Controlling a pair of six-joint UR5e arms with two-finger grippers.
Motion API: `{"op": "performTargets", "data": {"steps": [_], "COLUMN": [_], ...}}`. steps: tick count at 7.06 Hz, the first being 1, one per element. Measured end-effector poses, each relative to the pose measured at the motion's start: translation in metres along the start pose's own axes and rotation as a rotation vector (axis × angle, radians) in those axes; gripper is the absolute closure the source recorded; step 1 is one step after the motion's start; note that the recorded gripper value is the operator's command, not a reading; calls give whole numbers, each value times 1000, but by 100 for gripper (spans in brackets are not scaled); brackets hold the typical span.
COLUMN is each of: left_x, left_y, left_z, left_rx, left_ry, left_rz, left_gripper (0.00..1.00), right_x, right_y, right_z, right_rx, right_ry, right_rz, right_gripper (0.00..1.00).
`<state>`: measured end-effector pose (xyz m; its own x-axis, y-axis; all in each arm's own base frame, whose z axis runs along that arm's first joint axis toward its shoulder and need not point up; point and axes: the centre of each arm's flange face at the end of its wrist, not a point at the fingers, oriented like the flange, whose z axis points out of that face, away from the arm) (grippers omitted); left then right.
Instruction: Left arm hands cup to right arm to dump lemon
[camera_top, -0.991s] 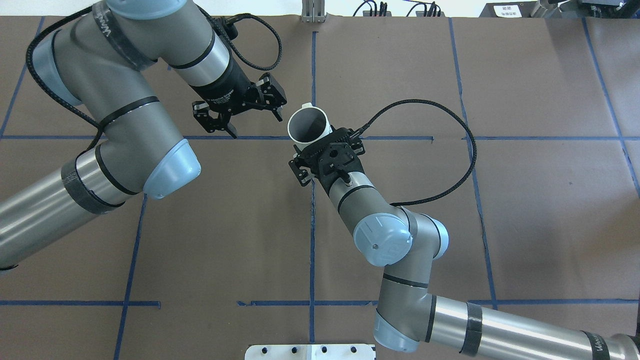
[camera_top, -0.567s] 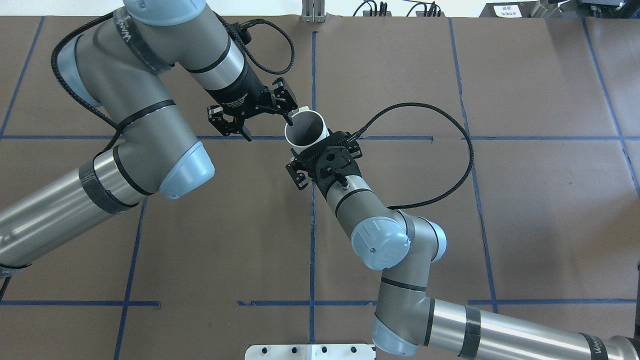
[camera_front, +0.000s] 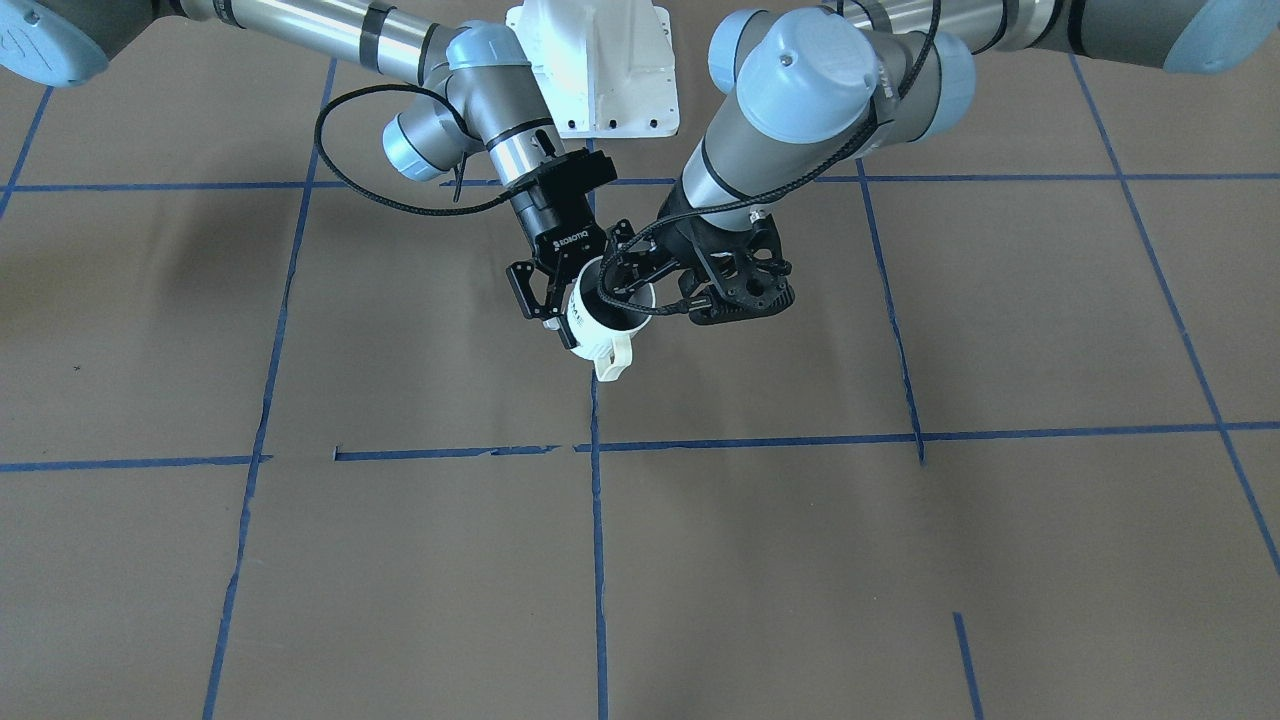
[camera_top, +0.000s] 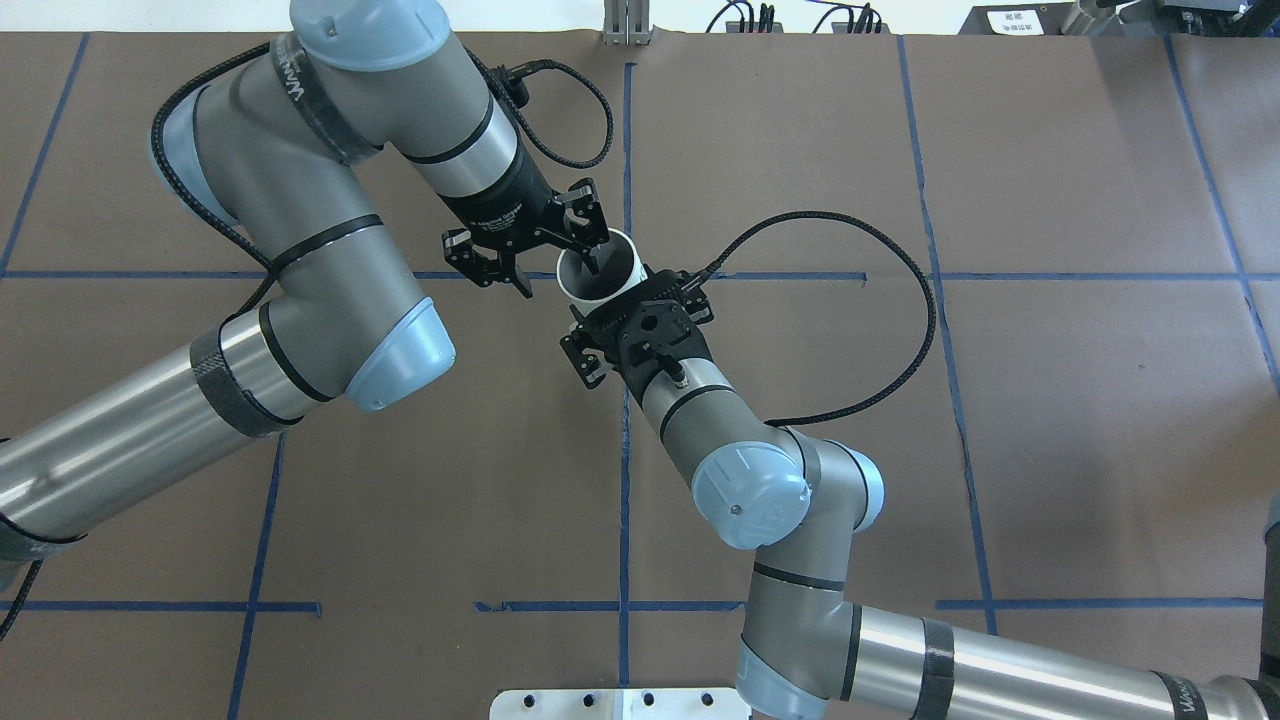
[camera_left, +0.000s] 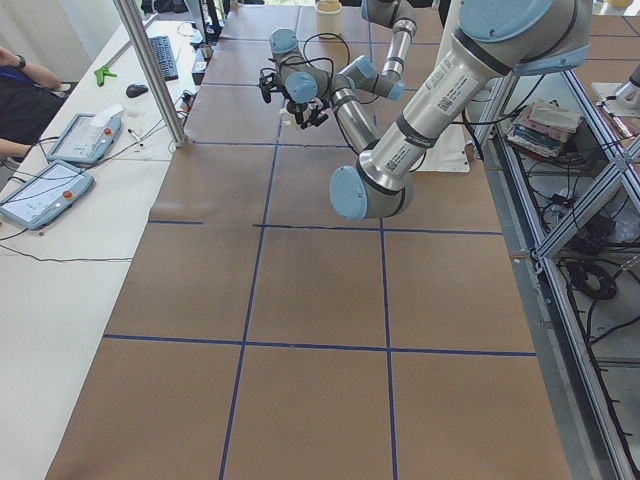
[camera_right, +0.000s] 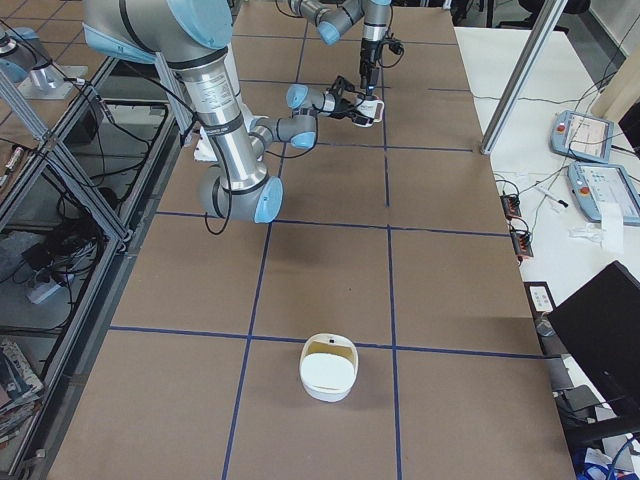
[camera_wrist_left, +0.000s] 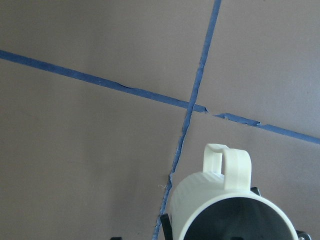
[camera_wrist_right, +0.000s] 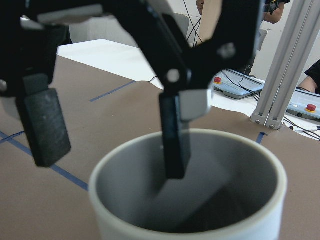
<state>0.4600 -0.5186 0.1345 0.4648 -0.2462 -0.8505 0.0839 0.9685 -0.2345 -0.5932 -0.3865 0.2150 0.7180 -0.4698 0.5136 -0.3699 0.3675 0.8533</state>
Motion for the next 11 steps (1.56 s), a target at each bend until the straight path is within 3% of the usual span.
{"op": "performTargets", "data": {"steps": [1,9,10,11], "left_x": [0,-1,-1,-1], "left_y": [1,5,5,5], "left_z": [2,8,9,9], "left_rx": [-3,-12,-12,-12], "left_ry": [-2,-7,-8,-8], "left_rz": [1,14,14,15], "left_gripper": [63,65,70,100], "right_x": [-1,-2,-2,-3], "right_y": [0,2,2,2], "right_z": [0,-1,-1,-1], "right_rx": [0,-5,-5,-5], "right_ry": [-1,-5,-5,-5], "right_rz": [0,-42,-49,-53], "right_gripper": [47,47,47,45]}}
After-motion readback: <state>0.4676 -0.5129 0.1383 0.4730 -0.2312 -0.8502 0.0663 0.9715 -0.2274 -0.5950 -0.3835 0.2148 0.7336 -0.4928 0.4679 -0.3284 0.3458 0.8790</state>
